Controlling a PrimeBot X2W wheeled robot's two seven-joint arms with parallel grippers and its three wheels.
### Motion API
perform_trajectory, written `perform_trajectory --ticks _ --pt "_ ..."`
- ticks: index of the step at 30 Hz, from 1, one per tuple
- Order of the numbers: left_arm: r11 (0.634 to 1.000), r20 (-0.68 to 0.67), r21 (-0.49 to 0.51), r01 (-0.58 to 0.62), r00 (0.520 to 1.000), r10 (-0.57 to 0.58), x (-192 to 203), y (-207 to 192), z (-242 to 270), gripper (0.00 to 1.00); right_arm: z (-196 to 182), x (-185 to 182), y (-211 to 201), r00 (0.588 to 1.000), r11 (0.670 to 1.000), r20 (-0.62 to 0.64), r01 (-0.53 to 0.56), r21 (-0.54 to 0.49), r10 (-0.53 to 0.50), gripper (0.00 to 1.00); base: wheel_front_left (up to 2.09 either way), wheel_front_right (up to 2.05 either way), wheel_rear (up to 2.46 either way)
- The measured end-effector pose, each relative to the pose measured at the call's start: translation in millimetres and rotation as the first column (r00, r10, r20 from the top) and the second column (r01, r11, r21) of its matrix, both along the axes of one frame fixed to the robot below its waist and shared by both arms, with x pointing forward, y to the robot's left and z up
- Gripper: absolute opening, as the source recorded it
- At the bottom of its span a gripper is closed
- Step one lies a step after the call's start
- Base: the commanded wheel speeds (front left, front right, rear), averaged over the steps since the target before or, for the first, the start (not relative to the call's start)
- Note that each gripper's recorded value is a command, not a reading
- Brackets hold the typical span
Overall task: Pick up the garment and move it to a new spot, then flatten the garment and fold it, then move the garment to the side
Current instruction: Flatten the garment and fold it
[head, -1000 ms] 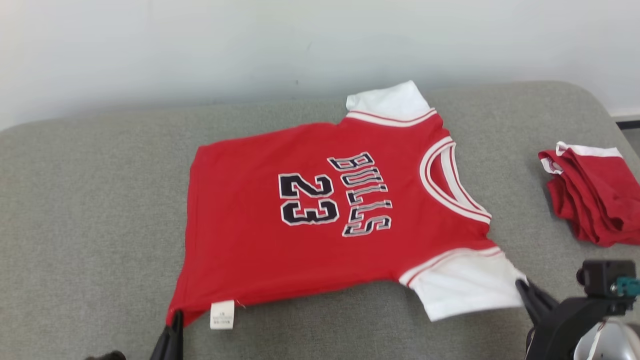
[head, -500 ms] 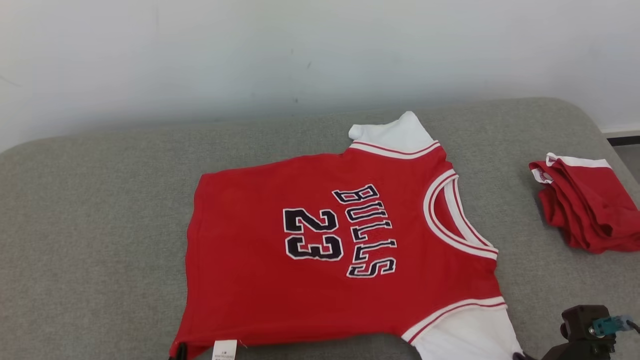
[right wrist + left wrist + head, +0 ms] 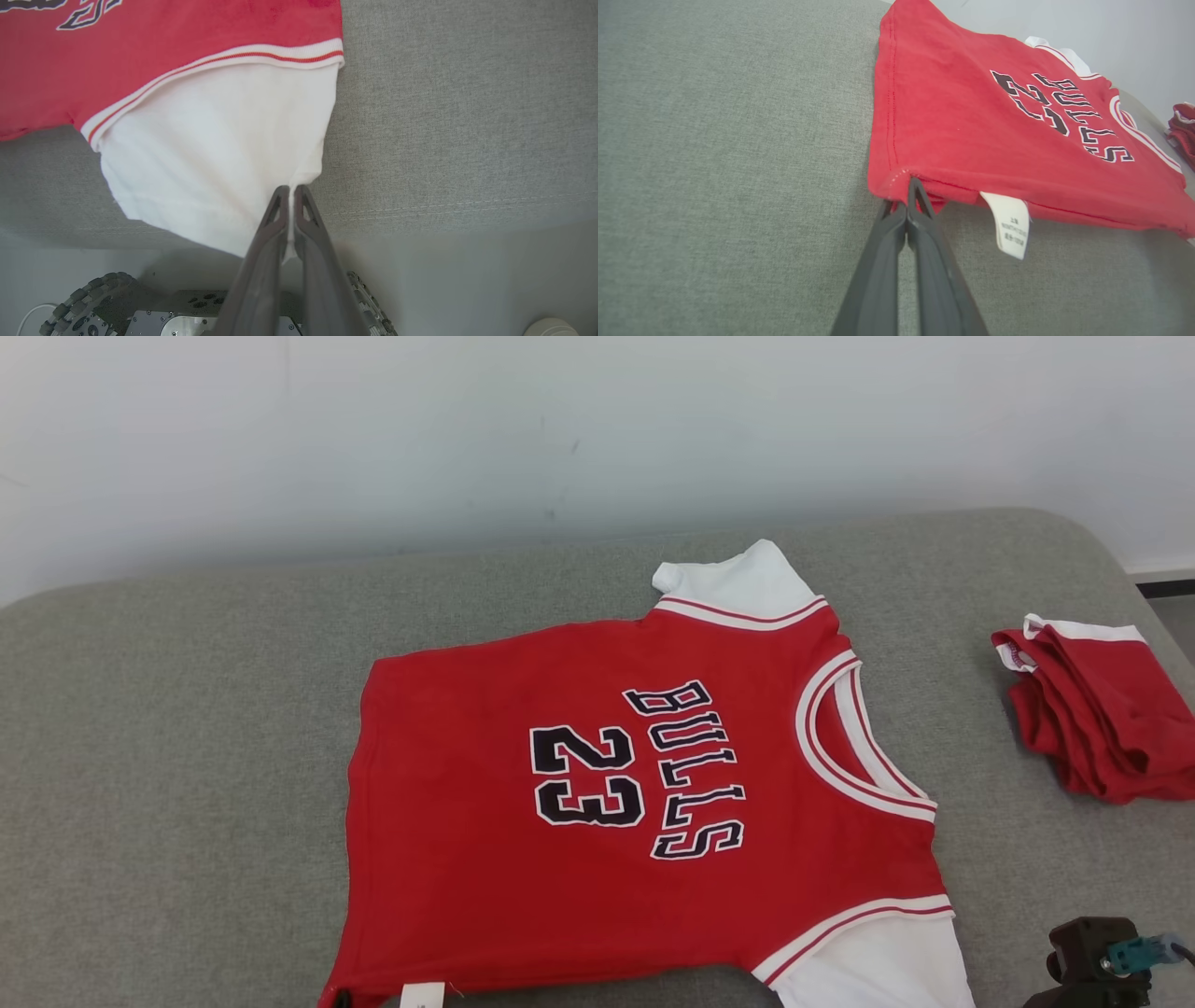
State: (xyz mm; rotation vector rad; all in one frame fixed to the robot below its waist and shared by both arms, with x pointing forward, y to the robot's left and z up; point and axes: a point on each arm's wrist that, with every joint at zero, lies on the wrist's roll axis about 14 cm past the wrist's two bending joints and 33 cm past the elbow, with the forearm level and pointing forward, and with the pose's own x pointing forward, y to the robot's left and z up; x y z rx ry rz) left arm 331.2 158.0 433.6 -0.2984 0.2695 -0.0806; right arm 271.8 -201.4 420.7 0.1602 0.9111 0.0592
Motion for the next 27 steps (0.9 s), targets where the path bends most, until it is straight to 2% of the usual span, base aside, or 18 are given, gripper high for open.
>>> perform_trajectory --ticks 4,10,17,27 --pt "1.0 -0.015 0.014 0.003 1.0 -0.003 0.4 0.6 -1.9 0.0 2.1 5.7 -1.1 1.0 1.0 0.013 -0.002 -0.006 0.002 0.0 0.0 0.0 0.0" --pt "0.999 0.0 0.035 0.024 1.0 -0.024 13.1 -1.7 4.1 0.0 23.7 44.0 8.6 0.989 0.999 0.139 -0.043 -0.003 0.043 0.0 0.0 0.0 0.0" --pt "0.997 0.033 0.052 0.061 0.997 -0.063 46.0 -10.4 17.4 0.0 48.4 97.7 12.5 0.958 0.993 0.262 -0.106 -0.061 0.118 0.0 0.0 0.0 0.0" --pt "0.995 0.032 0.065 0.071 0.997 -0.073 82.0 -11.0 14.8 0.0 65.2 157.5 22.4 0.911 0.98 0.364 -0.163 -0.117 0.195 0.0 0.0 0.0 0.0"
